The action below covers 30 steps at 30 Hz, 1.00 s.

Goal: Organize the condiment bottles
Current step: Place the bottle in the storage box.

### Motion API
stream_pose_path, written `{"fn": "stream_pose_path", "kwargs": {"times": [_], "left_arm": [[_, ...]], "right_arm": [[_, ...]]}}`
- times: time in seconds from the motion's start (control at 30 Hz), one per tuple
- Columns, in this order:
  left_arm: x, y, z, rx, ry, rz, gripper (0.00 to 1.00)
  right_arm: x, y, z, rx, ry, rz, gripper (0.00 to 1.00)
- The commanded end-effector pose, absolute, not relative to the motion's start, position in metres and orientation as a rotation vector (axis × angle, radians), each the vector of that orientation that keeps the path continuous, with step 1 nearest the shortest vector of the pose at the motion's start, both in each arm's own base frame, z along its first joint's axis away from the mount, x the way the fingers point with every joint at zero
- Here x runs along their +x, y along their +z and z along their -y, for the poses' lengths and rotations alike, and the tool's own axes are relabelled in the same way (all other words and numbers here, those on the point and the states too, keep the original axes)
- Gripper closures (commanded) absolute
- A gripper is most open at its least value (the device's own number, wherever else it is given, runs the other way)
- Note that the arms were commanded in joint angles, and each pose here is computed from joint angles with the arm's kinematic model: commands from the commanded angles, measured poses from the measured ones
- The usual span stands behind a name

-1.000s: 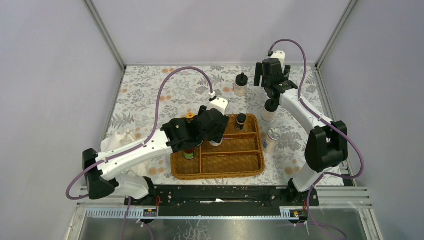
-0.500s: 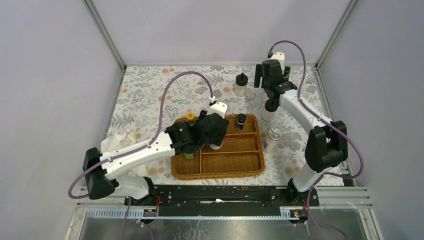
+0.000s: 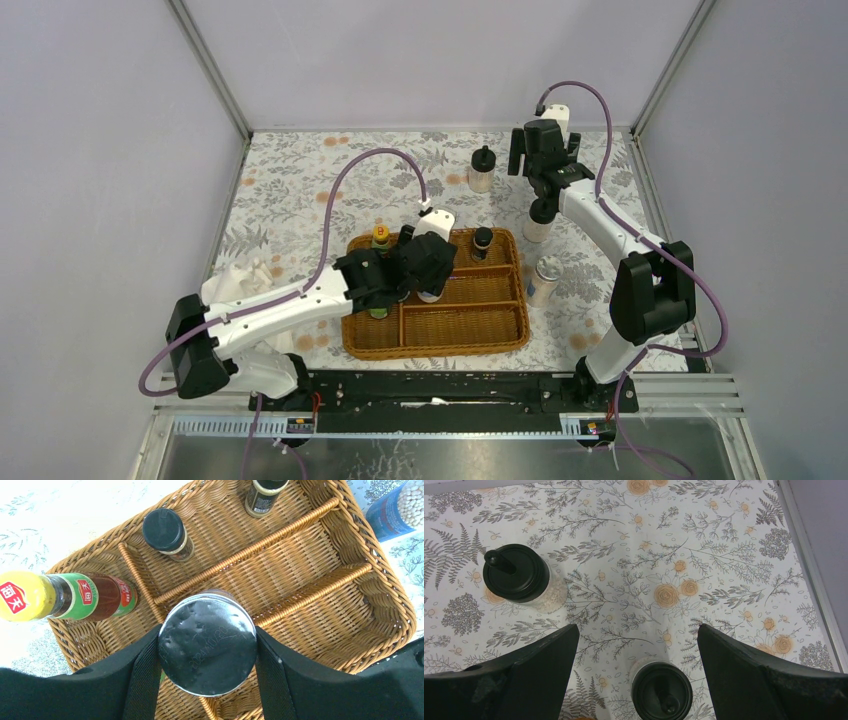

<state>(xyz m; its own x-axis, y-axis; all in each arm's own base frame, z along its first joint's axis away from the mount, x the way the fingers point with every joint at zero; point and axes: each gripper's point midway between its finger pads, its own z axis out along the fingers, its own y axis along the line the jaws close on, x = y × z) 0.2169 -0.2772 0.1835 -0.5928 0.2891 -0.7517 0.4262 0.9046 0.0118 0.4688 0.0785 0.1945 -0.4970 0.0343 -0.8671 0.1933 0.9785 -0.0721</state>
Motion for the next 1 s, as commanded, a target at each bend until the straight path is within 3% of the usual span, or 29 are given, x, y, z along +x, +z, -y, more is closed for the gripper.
{"fn": "stream_pose_path", "kwargs": {"times": [0.0,0.97], "left_arm": [[0.228,0.197,0.289,0.439,-0.261,-2.169,1.0],[0.234,0.161,0.29,0.454,-0.177,-2.199,1.0]], "right_arm": [[0.473,0.206,-0.076,0.177,-0.179,-2.043,0.04],[0.475,0.193,-0.076,0.17,-0.195,-2.065,0.04]]}}
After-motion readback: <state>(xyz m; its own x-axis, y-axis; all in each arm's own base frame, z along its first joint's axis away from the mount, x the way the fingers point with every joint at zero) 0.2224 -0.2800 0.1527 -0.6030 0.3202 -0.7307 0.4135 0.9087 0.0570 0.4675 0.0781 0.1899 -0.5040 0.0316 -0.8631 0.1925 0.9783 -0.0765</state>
